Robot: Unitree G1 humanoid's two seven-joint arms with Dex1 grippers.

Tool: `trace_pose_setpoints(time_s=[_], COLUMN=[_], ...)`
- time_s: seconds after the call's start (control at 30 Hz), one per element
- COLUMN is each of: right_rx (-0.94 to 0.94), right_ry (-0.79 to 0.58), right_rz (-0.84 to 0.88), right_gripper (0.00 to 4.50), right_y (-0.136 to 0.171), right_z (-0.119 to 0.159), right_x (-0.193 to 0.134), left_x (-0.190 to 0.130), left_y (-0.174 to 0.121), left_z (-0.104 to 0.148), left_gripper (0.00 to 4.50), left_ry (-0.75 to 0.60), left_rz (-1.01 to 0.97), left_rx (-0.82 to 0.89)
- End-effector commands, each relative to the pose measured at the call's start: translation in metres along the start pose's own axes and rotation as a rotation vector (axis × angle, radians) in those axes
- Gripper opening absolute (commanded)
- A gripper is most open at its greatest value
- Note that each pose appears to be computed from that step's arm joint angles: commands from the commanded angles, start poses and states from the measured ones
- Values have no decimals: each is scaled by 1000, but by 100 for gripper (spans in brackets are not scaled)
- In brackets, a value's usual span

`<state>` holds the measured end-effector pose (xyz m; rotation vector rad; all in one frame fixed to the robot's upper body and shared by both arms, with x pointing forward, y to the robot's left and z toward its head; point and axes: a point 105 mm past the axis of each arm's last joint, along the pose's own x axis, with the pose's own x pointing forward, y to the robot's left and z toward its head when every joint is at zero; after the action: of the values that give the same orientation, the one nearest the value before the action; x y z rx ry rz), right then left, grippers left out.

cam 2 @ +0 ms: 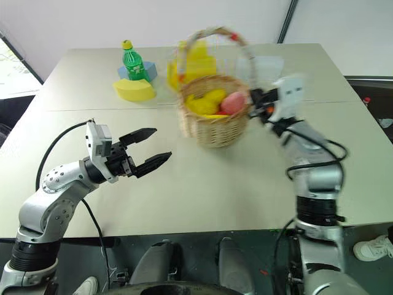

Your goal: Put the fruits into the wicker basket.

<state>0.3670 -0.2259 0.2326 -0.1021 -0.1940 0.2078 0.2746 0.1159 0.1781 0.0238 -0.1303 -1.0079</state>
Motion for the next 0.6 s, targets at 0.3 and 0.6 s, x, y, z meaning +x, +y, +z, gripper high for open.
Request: trace_pose_setpoints(time_s=[0.3,0.6], right_rx=[14,-161], right_ry=[-23,-5], right_rz=[-498,-452], right_gripper=[12,335], right_y=[-133,-123], right_z=[-8,-1], right_x=[-33,-54], left_x=[15,13], left_y=[-1,7], left_z=[10,7], left_gripper=[450,450], left_ry=[-46,-31], left_rz=[-55,-1], left_rx=[35,51])
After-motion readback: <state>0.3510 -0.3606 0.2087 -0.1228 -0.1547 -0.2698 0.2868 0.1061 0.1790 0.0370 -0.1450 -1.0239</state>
